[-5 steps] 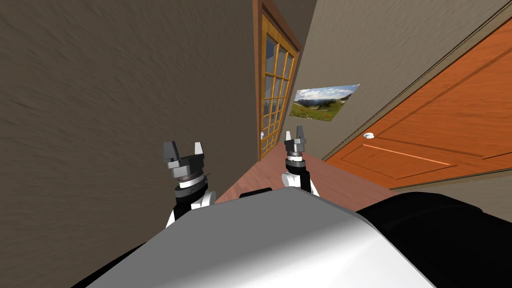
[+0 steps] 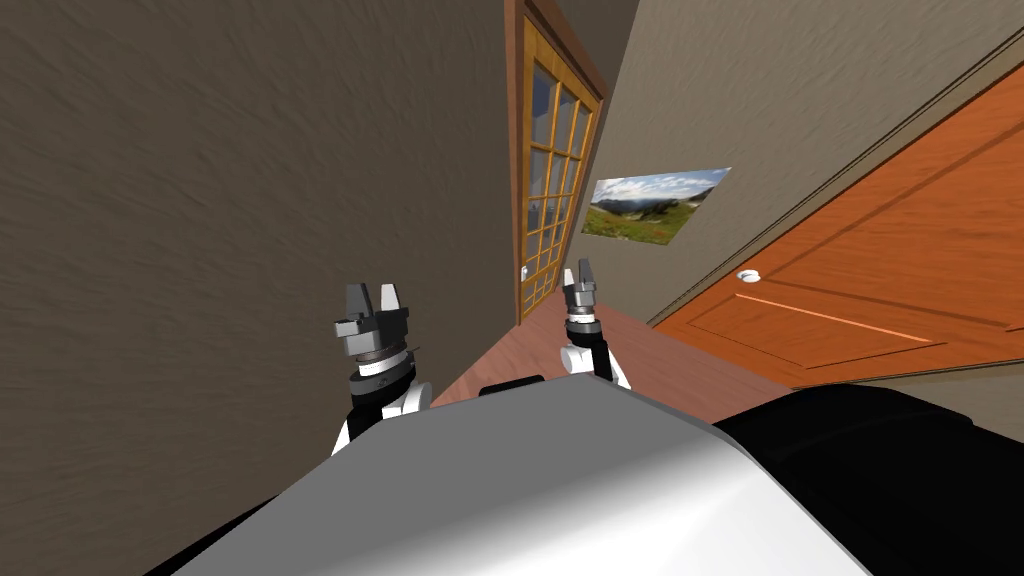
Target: Pull the door open
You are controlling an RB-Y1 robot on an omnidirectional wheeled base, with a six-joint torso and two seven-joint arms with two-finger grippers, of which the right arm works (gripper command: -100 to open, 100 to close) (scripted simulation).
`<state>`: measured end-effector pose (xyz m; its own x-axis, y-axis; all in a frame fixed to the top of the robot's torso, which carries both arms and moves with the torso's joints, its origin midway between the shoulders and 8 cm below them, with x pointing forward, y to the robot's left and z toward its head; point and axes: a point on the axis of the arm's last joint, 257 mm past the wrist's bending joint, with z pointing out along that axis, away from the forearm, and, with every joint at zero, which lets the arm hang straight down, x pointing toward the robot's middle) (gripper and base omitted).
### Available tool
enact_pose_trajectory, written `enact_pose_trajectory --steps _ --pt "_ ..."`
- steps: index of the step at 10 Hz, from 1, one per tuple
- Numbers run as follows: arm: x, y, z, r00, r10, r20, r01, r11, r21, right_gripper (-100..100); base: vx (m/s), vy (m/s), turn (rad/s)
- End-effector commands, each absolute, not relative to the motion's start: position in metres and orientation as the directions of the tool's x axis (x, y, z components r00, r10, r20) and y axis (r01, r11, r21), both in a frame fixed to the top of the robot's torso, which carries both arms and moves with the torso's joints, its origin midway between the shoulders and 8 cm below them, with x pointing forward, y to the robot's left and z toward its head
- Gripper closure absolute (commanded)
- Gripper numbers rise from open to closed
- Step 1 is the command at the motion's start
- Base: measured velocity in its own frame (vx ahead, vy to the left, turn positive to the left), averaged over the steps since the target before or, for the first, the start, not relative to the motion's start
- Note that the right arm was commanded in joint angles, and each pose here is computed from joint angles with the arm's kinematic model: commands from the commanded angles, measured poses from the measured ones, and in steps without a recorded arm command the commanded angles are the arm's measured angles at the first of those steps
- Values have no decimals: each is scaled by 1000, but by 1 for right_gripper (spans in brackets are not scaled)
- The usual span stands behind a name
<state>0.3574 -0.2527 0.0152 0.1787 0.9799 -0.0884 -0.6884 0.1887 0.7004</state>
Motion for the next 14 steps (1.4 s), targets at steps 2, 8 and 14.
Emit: enact_pose_trajectory --steps 2,8,14 --pt "370 -250 -2 202 968 -151 -660 248 709 -100 68 -50 29" --pt "399 -241 -49 251 910 -331 -579 415 702 -100 86 -64 35" --pt "420 -234 -93 265 844 -467 -507 534 677 -100 62 -55 26"
